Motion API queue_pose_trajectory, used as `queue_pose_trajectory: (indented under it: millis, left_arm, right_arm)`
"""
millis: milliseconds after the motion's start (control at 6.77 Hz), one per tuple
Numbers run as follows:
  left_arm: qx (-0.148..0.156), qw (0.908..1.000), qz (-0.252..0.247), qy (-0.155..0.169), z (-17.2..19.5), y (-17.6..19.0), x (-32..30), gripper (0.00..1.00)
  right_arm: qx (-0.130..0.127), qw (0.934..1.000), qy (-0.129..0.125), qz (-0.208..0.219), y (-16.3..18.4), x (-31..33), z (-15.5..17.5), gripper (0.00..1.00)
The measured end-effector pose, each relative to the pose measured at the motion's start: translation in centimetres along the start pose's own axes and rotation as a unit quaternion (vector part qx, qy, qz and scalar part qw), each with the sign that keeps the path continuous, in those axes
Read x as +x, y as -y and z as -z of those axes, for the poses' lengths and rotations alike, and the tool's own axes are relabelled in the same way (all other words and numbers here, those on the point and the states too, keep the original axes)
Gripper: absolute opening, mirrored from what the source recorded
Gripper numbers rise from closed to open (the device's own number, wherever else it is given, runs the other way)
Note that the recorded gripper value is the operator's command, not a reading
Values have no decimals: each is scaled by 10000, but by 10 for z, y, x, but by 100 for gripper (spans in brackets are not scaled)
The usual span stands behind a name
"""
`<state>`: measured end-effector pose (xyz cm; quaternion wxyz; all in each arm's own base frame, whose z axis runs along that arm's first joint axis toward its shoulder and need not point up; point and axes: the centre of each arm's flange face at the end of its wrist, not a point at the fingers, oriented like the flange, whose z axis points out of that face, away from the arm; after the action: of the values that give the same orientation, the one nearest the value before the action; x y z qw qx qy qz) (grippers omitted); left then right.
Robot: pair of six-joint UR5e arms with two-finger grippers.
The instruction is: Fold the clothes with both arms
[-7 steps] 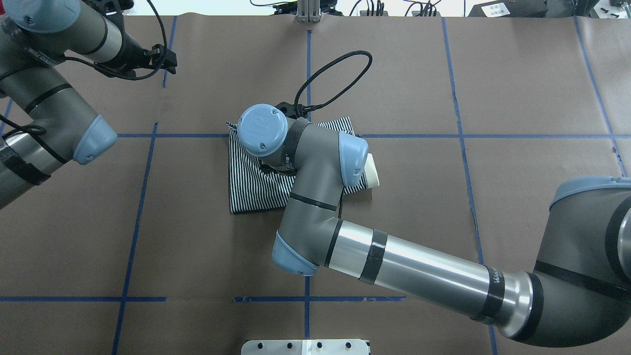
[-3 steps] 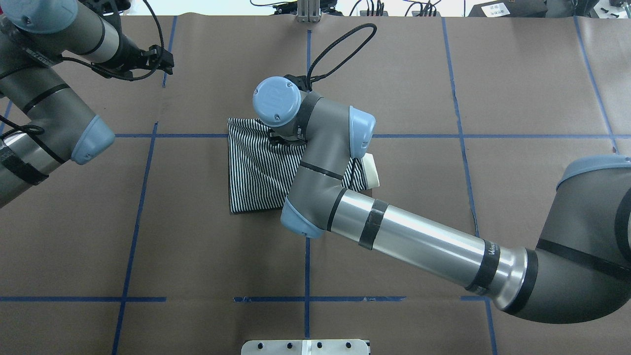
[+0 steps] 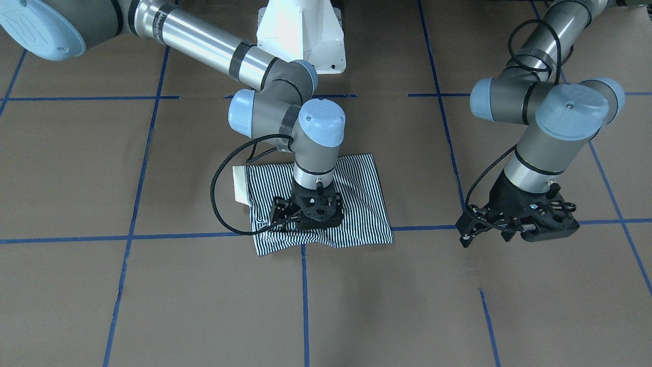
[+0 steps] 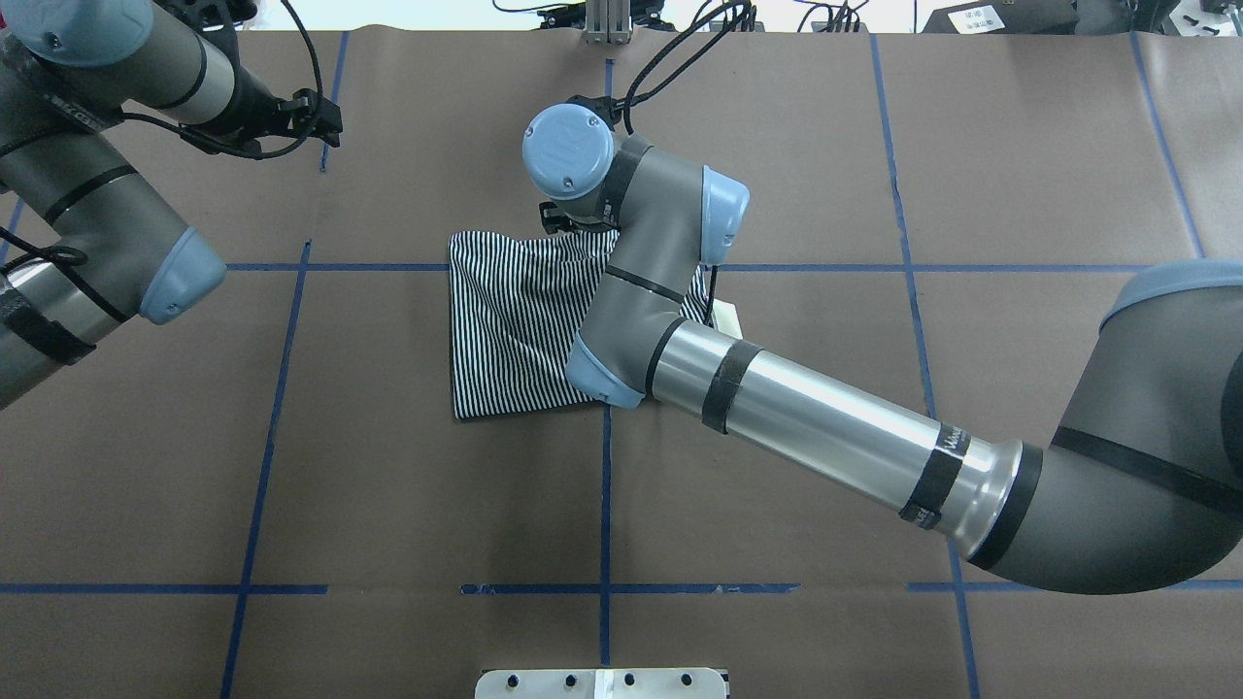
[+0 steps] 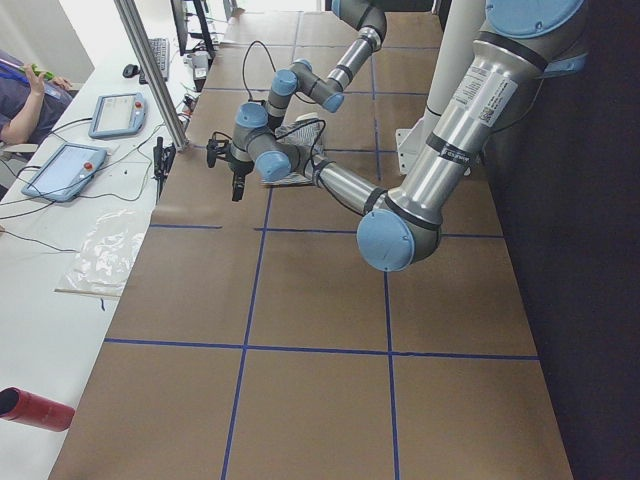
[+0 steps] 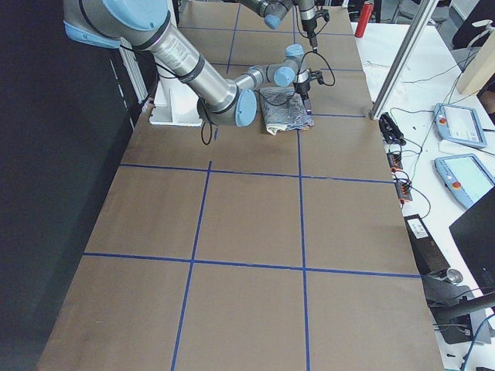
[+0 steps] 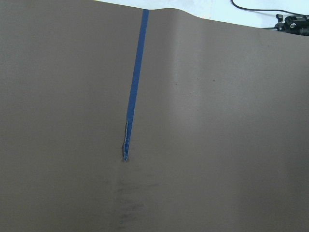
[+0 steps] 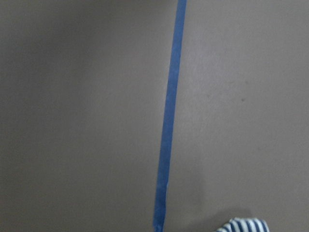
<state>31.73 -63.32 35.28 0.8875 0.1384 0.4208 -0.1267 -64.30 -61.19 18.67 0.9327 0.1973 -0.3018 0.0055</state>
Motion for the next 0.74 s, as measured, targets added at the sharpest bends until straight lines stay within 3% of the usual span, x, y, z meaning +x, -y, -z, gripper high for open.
queue_pose_trajectory:
  millis: [295,739]
  left_arm:
    - [44,10000,21,-4,5,6,-3,100]
    - [64,9997,-215,-46,22,27,-18,100]
  right_arm:
    - [74,10000,-48,47,38,31,4,100]
    - [-601,9979,198,-145,94,154,26,100]
